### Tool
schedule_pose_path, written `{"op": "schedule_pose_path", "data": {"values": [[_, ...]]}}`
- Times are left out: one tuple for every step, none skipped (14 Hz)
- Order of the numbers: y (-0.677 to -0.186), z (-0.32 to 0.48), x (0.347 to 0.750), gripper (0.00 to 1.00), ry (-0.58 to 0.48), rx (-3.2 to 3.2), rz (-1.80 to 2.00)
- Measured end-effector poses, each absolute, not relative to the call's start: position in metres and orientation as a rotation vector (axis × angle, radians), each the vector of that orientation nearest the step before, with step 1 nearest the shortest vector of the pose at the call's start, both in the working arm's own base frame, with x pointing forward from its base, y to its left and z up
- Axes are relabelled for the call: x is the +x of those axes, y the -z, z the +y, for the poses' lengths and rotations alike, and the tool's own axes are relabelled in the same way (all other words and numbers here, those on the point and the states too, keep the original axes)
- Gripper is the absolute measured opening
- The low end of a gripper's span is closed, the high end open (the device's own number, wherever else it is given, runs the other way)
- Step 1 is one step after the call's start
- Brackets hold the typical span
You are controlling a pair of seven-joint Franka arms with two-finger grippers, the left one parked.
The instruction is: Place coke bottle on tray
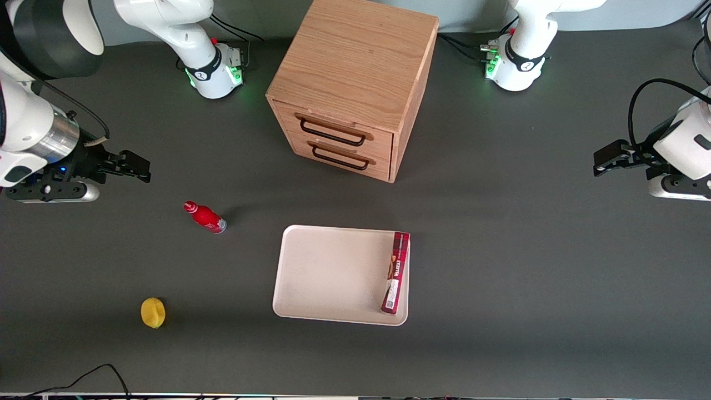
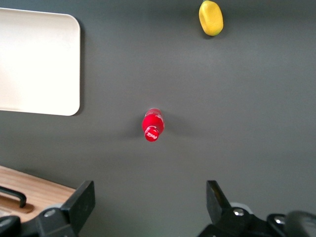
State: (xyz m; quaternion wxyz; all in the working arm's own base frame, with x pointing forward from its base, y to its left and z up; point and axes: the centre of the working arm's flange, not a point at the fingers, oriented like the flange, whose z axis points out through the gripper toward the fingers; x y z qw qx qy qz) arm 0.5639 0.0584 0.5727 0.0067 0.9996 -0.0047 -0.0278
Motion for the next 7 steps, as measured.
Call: {"op": "schedule_pose_path", "data": {"values": [[-0.573,0.058,0.565,1.0,0.088,3.131,-0.015],[-0.571,0.057,0.566,1.0,0.091,3.133,-0.018],[-0.571,0.057,0.567,1.0,0.092,3.134,-0.02],[-0.571,0.056,0.569,1.0,0.091,3.134,-0.022],[-0.57,0.055,0.569,1.0,0.095,3.134,-0.024],[-0.567,0.055,0.57,1.0,0.107,3.133,-0.025],[-0.563,0.054,0.569,1.0,0.133,3.131,-0.026]]}}
